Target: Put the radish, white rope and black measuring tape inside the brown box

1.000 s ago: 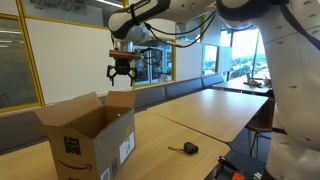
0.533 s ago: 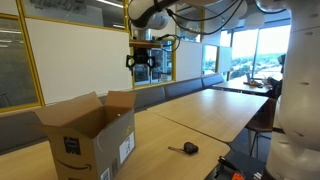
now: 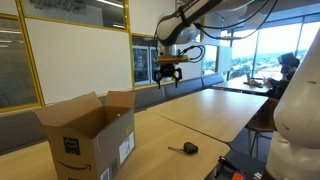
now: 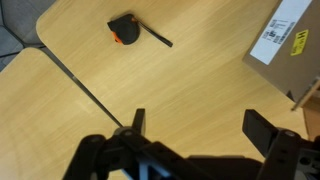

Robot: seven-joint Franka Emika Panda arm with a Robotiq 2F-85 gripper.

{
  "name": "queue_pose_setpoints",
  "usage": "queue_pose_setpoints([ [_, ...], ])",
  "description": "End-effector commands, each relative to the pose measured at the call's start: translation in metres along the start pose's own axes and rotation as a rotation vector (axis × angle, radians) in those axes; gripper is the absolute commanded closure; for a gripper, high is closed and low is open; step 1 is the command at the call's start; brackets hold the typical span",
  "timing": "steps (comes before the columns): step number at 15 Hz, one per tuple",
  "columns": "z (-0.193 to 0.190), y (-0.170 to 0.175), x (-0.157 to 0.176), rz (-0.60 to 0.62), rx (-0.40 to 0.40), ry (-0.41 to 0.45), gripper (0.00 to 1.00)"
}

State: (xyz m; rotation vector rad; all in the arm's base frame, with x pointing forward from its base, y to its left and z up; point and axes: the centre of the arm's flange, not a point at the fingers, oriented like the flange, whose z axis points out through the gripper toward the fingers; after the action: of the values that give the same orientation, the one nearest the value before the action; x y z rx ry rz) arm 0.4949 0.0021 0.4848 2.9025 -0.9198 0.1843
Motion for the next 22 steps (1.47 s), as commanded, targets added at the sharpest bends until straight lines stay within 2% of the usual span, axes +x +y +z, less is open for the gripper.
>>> queue_pose_setpoints([
  [1, 0.045, 0.04, -0.015, -0.012, 0.0, 0.021, 0.0],
  [13, 0.194, 0.105, 0.002, -0.035, 0.031, -0.077, 0.0],
  [18, 0.248, 0.116, 0.005, -0.074, 0.044, -0.147, 0.0],
  [22, 0.277, 0.116, -0.005, -0.099, 0.079, -0.173, 0.0],
])
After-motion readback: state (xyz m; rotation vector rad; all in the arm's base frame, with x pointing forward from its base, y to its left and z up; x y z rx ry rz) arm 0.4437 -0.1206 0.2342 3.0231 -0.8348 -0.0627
